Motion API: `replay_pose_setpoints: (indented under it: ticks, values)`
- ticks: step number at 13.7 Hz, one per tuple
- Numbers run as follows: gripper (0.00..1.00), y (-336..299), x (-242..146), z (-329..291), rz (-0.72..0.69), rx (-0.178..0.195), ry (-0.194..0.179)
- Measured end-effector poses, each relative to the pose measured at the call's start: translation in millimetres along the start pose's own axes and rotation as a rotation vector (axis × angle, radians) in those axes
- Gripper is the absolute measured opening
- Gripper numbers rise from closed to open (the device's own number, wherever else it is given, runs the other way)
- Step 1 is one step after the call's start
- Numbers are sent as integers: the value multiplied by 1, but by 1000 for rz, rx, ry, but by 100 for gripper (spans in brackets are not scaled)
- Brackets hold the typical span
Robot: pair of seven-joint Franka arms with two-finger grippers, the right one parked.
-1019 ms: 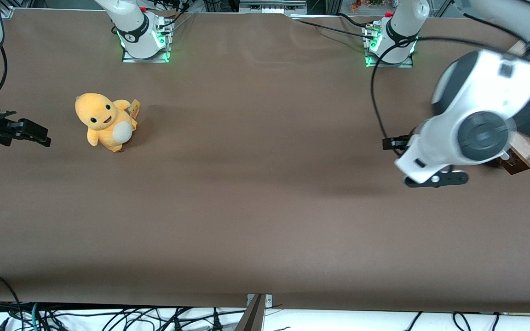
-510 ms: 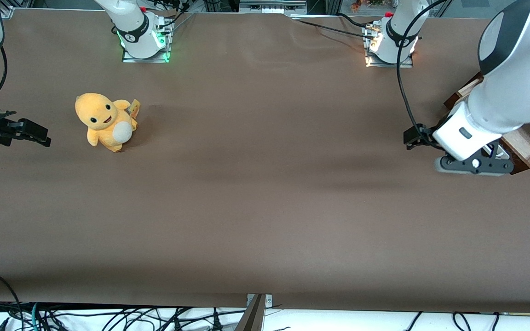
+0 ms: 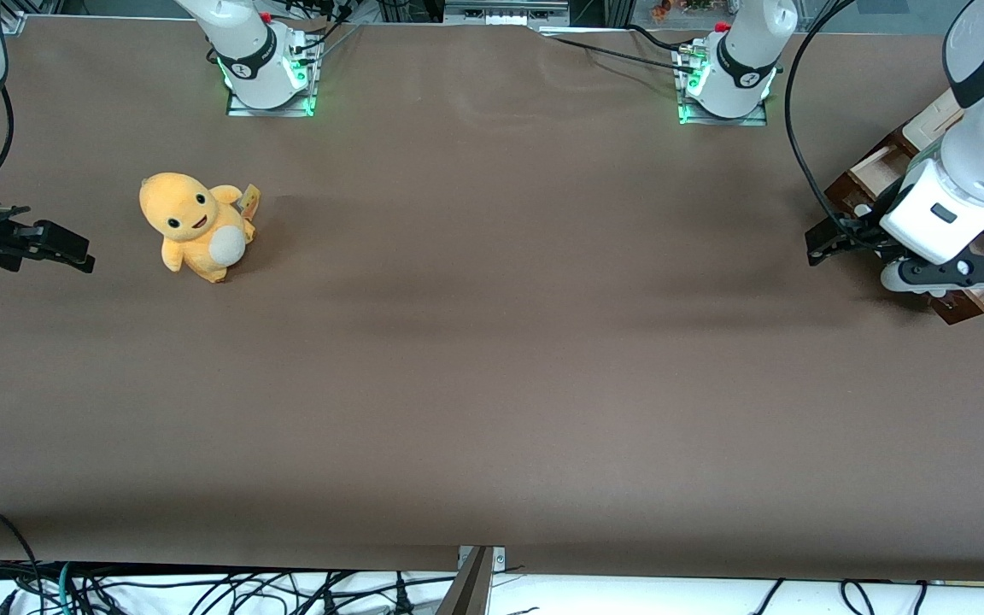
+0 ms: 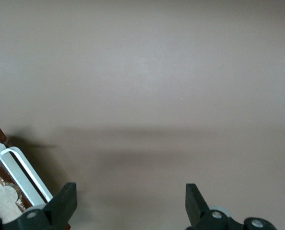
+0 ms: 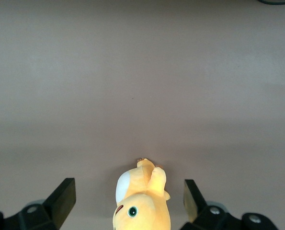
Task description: Open lower drawer with left arm only
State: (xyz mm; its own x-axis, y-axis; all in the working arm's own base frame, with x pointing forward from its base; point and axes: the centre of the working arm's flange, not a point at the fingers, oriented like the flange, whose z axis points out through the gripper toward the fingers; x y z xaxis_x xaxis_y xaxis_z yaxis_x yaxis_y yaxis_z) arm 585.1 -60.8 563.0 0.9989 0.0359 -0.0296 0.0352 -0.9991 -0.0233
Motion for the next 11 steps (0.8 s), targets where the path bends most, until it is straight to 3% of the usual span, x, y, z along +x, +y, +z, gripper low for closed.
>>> replay_pose_setpoints:
  ticks: [6, 11]
  values:
    - [100, -35, -21, 2, 112, -1, -8]
    - [100, -41, -25, 9, 122, 2, -19]
